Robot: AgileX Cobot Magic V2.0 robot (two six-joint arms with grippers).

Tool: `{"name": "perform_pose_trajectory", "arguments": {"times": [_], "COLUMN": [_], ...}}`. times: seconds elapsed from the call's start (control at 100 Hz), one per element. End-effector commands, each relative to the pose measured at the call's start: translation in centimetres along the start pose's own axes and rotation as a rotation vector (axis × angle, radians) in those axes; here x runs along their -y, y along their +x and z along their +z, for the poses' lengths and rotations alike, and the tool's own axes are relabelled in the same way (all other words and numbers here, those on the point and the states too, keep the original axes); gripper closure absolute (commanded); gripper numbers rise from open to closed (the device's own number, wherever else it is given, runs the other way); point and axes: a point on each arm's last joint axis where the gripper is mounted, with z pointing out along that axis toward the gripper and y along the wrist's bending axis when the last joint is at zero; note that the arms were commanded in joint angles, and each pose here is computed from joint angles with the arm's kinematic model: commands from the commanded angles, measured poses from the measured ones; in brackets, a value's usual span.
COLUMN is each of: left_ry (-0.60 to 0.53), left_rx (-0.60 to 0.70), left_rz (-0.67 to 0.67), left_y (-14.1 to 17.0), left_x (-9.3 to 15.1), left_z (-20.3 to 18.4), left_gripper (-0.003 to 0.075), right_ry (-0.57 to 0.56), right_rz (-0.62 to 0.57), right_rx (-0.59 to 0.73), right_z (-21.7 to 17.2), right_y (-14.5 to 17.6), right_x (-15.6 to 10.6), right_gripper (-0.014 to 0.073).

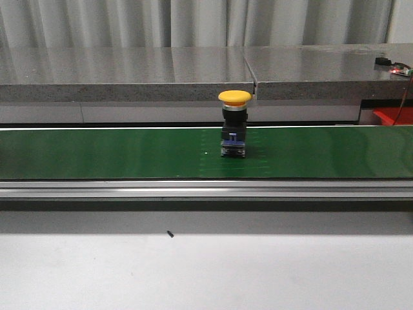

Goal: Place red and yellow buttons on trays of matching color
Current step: 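Set the second yellow button on the belt and open the left gripper, then move the right gripper above the first yellow button riding the belt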

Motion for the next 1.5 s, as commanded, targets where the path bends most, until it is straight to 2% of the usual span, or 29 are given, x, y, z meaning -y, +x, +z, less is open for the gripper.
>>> {"name": "perform_pose_trajectory", "arguments": {"times": [0.0,0.18,0.39,0.51,0.65,0.86,0.96,1.03,1.1,1.27,1.49], "left_ry": [0.015,0.012,-0.004,-0.007,-0.004,0.006,0.013,0.032,0.045,0.054,0.053], "left_rx": [0.138,0.235,0.418,0.526,0.603,0.632,0.605,0.587,0.574,0.557,0.554], "left_rz": [0.017,0.055,0.093,0.102,0.107,0.108,0.107,0.096,0.087,0.077,0.075], "left_y": [-1.9,-2.2,-0.6,1.8,5.4,10.6,12.6,13.8,14.7,15.6,15.7], "left_x": [1.3,2.1,3.2,3.9,4.6,5.0,5.0,5.1,5.2,5.2,5.1], "left_z": [-3.0,-6.4,-13.0,-16.8,-19.5,-20.2,-19.5,-19.1,-18.6,-17.8,-17.7], "left_gripper": [0.0056,0.0059,0.0059,0.0059,0.0059,0.0078,0.0153,0.0246,0.0372,0.0744,0.0741], "right_ry": [0.018,0.018,0.018,0.018,0.018,0.018,0.018,0.018,0.018,0.018,0.018], "right_rz": [-0.006,-0.006,-0.006,-0.006,-0.006,-0.006,-0.006,-0.006,-0.006,-0.006,-0.006], "right_rx": [0.086,0.086,0.086,0.086,0.086,0.086,0.086,0.086,0.086,0.086,0.086], "right_z": [-0.4,-0.4,-0.4,-0.4,-0.4,-0.4,-0.4,-0.4,-0.4,-0.4,-0.4], "right_y": [-1.3,-1.3,-1.3,-1.3,-1.3,-1.3,-1.3,-1.3,-1.3,-1.3,-1.3], "right_x": [0.2,0.2,0.2,0.2,0.2,0.2,0.2,0.2,0.2,0.2,0.2], "right_gripper": [0.0663,0.0663,0.0663,0.0663,0.0663,0.0663,0.0663,0.0663,0.0663,0.0663,0.0663]}}
